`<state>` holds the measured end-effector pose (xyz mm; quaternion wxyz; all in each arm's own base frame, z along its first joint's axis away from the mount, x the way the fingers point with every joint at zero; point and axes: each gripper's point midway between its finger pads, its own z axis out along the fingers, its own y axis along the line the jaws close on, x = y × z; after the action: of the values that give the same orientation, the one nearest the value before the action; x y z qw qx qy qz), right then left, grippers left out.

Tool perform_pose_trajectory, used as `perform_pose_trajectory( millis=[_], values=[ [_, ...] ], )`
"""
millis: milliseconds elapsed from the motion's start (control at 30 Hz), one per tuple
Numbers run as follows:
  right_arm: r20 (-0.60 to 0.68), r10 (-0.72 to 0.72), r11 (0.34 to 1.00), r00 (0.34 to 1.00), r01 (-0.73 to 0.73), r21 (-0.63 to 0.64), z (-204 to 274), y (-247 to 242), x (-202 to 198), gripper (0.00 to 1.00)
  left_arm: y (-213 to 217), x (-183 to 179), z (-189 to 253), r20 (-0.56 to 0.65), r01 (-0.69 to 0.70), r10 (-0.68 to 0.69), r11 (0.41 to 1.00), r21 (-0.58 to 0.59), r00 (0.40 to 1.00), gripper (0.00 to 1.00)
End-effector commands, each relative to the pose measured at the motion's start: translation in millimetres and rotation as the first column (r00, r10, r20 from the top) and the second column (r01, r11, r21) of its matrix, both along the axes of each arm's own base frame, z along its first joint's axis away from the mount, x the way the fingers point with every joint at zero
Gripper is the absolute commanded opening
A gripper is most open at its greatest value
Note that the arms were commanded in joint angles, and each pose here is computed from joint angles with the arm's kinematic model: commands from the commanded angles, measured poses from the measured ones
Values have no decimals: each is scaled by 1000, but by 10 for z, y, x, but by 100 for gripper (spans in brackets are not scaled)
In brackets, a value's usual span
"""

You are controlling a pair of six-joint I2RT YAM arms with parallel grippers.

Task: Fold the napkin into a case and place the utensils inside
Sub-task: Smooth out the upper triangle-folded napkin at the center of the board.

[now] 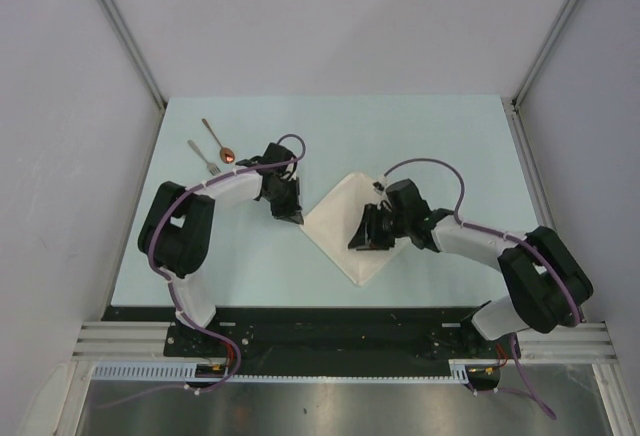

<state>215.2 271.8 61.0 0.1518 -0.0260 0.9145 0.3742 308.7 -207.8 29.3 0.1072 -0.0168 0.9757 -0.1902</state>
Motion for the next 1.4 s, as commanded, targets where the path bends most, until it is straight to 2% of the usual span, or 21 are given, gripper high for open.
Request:
perform_pose_trajectory(
  millis=[0, 100, 167, 367, 500, 600, 733, 933, 1233, 1367],
  values=[
    [123, -33, 999, 992, 31, 23, 389, 43, 556, 37, -42, 155, 142, 65, 8, -7, 1000, -24, 998, 5],
    [147, -53, 999, 988, 51, 20, 441, -23, 818, 38, -60, 178, 221, 90, 11, -8, 999, -39, 996, 9],
    [156, -82, 997, 984, 82, 11, 441, -116, 1073, 38, -80, 193, 311, 107, 18, -12, 998, -52, 994, 15],
    [186, -135, 991, 973, 135, 14, 450, -251, 1606, 36, -90, 265, 403, 124, 32, -27, 999, -42, 992, 20],
    [172, -124, 992, 977, 121, 30, 438, -159, 1872, 21, -59, 250, 380, 118, 26, -22, 999, -27, 993, 27],
    [183, -125, 992, 975, 118, 48, 432, -50, 2036, 15, -17, 251, 424, 145, 17, -14, 1000, -15, 989, 35],
    [146, -110, 991, 983, 98, 87, 331, 141, 2147, 10, -32, 247, 477, 150, 27, -24, 999, -21, 988, 39],
    [111, -109, 990, 988, 99, 96, 95, 222, 2257, 9, -39, 208, 525, 157, 50, -44, 998, -31, 987, 41],
    [98, -138, 990, 986, 133, 53, -290, -135, 2383, 9, -81, 97, 556, 151, 73, -61, 994, -77, 987, 49],
    [89, -116, 992, 989, 111, 63, -309, -156, 2370, 14, -78, 41, 512, 137, 73, -61, 994, -84, 989, 52]
  ],
)
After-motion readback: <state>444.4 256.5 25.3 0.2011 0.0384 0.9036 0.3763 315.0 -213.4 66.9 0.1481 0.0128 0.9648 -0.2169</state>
